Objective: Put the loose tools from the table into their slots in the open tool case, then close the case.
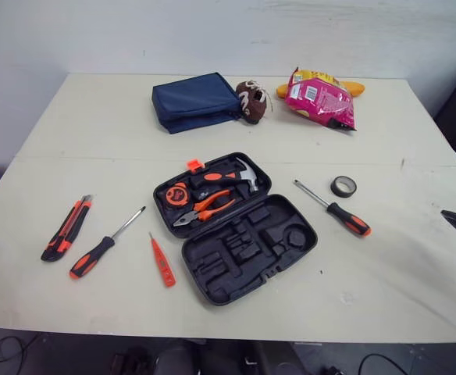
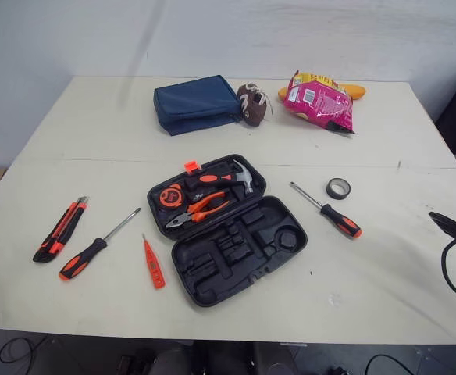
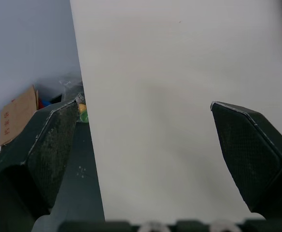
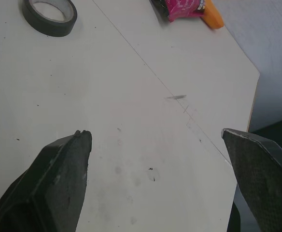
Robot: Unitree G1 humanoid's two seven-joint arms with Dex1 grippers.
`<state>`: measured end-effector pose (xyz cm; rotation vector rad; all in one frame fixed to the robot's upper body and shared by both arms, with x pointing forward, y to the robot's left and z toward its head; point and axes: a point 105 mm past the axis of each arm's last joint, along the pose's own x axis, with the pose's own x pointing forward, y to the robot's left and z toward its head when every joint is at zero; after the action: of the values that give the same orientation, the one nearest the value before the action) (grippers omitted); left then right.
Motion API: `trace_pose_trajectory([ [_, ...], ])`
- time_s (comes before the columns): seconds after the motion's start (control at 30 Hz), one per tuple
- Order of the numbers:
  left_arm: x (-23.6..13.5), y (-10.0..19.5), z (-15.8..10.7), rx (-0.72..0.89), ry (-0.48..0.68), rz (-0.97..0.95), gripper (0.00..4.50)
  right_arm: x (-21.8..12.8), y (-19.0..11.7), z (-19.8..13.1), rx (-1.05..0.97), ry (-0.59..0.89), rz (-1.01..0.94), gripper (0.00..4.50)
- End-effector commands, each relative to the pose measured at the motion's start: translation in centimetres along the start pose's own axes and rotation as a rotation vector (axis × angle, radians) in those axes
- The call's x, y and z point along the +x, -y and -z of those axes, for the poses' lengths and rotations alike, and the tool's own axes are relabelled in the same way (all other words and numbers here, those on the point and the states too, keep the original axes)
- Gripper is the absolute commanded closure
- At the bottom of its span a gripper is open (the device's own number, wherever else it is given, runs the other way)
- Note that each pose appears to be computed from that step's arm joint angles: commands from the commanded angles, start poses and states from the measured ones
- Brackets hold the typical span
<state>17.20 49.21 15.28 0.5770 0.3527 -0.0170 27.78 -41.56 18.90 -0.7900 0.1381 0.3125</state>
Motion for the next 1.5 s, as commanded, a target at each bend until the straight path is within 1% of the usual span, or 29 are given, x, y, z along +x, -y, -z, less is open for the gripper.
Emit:
trace_pose_trajectory([
  [0.03,-0.1,-0.3,-1.9,0.002,0.105,-0.017,0.03,1.1,0.0,-1.4,0.012,0.06,-0.024,0.0],
  [0.07,0.1,0.1,-3.3,-0.008,0.171,0.012,0.03,2.2,-0.3,-2.6,0.026,0.106,-0.055,0.0],
  [0.13,0.6,1.6,-5.6,-0.005,0.259,0.088,0.03,3.9,-1.0,-4.7,0.041,0.182,-0.121,0.0],
  [0.23,1.4,4.3,-8.0,0.018,0.308,0.194,0.03,5.4,-1.9,-6.9,0.05,0.247,-0.203,0.0],
  [0.27,1.5,4.9,-8.5,0.023,0.313,0.213,0.03,5.7,-2.1,-7.3,0.057,0.26,-0.22,0.0],
  [0.37,1.9,8.7,-10.9,0.048,0.373,0.304,0.03,7.4,-3.4,-9.7,0.066,0.319,-0.327,0.0],
  [0.43,1.8,10.7,-11.1,-0.009,0.393,0.319,0.03,8.1,-4.2,-10.6,0.066,0.352,-0.367,0.0],
  [0.53,2.4,13.5,-10.2,-0.043,0.344,0.384,0.03,9.3,-4.9,-11.7,0.069,0.41,-0.371,0.0],
  [0.6,2.8,13.9,-10.4,-0.03,0.339,0.393,0.03,10.2,-5.2,-12.3,0.075,0.437,-0.368,0.0],
  [0.7,3.1,14.6,-11.4,-0.024,0.35,0.423,0.03,11.3,-6.3,-13.4,0.056,0.462,-0.422,0.0],
  [0.77,2.9,16.4,-12.1,-0.032,0.353,0.491,0.03,11.8,-7.5,-14.2,0.025,0.477,-0.496,0.0],
  [0.83,2.8,18.4,-12.6,-0.034,0.342,0.56,0.58,12.5,-8.6,-15.0,0.013,0.497,-0.551,0.52],
  [0.9,2.8,19.6,-12.9,-0.028,0.324,0.589,1.34,13.0,-9.7,-15.5,-0.008,0.504,-0.591,1.33],
  [0.97,2.7,20.1,-13.0,-0.011,0.304,0.61,2.36,13.4,-10.3,-15.8,-0.025,0.506,-0.608,2.47],
  [1.03,2.5,21.0,-13.2,-0.015,0.293,0.628,3.22,13.8,-11.4,-15.9,-0.024,0.504,-0.639,3.44],
  [1.1,2.6,22.0,-13.4,-0.022,0.286,0.633,4.27,14.0,-12.9,-15.9,-0.044,0.495,-0.699,4.5],
  [1.13,2.6,22.4,-13.4,-0.034,0.282,0.634,4.45,14.2,-13.3,-15.9,-0.062,0.49,-0.711,4.5],
  [1.27,2.8,24.2,-14.1,-0.037,0.285,0.666,4.45,15.0,-14.3,-16.4,-0.088,0.477,-0.737,4.5],
  [1.33,3.0,25.1,-14.3,-0.042,0.28,0.689,4.45,15.5,-14.8,-16.2,-0.127,0.44,-0.74,4.5],
  [1.43,3.8,27.4,-13.8,-0.054,0.215,0.776,4.45,16.8,-15.2,-16.1,-0.164,0.383,-0.711,4.5],
  [1.5,4.4,28.0,-13.9,-0.058,0.198,0.791,4.45,17.4,-15.2,-16.3,-0.165,0.372,-0.692,4.5],
])
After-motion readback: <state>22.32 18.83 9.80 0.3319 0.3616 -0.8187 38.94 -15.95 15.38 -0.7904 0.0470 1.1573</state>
